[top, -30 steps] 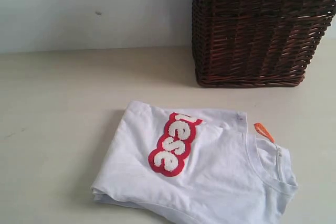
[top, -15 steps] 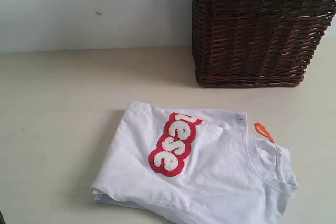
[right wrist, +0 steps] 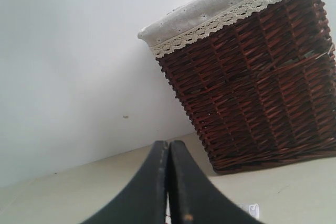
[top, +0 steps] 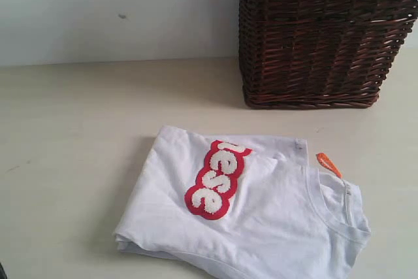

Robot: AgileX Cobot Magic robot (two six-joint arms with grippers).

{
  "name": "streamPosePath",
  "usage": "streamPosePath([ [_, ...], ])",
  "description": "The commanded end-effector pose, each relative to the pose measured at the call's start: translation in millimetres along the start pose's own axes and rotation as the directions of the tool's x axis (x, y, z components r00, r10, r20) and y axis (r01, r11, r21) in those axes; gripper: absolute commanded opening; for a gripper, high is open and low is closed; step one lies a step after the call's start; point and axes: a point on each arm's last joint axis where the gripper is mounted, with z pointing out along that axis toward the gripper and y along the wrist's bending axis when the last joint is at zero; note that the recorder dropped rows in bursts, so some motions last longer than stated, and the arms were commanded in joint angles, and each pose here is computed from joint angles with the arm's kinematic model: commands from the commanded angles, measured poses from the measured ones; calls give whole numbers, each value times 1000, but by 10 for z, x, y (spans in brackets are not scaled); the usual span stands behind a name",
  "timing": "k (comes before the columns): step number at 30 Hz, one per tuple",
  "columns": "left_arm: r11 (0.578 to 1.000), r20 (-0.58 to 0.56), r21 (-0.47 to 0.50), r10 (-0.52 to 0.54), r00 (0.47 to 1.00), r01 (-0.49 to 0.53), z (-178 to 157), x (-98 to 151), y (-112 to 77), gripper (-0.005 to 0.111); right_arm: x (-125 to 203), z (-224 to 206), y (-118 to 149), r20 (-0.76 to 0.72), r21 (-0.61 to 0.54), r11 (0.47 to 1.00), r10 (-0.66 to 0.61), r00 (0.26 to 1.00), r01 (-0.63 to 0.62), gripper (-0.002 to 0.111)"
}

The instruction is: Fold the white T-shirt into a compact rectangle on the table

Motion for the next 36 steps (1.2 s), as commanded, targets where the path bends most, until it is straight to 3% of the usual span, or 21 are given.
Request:
streamPosePath([
  [1,996,-43,-55,69,997,-71,-4,48,34,0,4,1,-8,9,2,1000,-2,1000,2,0],
  [6,981,-81,-191,4,997,-20,-13,90,106,0,4,1,-8,9,2,1000,-2,1000,2,0],
  [11,929,-65,-368,-49,997,21,-38,93,201,0,4,1,-8,9,2,1000,-2,1000,2,0],
  [16,836,-36,-547,-69,997,38,-86,86,302,0,4,1,-8,9,2,1000,-2,1000,2,0],
  [21,697,-14,-716,-82,997,47,-159,86,397,0,4,1,-8,9,2,1000,-4,1000,4,0],
  [24,621,5,-781,-97,995,65,-198,87,435,0,4,1,-8,9,2,1000,-4,1000,4,0],
  [28,554,24,-828,-108,994,80,-233,90,462,0,4,1,-8,9,2,1000,-4,1000,4,0],
  [36,498,30,-863,-109,994,81,-277,92,490,0,4,1,-8,9,2,1000,-4,1000,4,0],
])
